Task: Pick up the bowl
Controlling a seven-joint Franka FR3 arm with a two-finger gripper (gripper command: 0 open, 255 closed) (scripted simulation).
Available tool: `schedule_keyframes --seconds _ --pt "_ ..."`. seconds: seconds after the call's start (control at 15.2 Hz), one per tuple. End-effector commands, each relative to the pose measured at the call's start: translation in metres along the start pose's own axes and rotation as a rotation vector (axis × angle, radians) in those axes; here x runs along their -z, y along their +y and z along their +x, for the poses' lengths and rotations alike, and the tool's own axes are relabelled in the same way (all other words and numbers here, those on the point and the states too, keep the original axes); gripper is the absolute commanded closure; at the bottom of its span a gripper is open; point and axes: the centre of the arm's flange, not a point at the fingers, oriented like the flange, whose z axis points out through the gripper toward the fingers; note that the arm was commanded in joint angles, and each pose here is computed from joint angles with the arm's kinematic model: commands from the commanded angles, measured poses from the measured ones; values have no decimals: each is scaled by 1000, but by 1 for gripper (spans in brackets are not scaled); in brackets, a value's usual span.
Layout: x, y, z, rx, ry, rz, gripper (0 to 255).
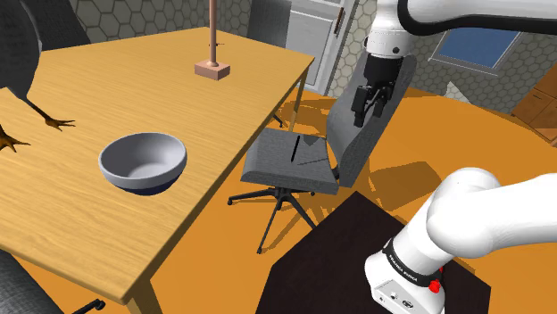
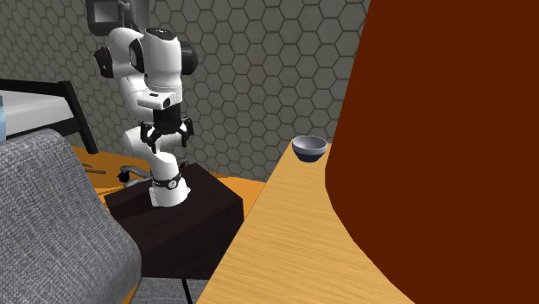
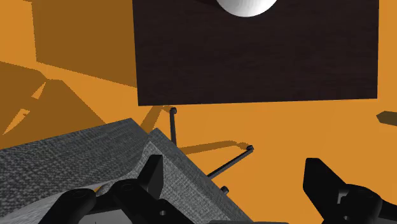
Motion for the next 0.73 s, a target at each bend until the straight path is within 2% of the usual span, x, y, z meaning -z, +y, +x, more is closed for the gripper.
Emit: schedule_keyframes --seconds 0.0,0.66 --pt "0 0 0 0 0 0 0" --pt "9 -119 42 -30 25 29 0"
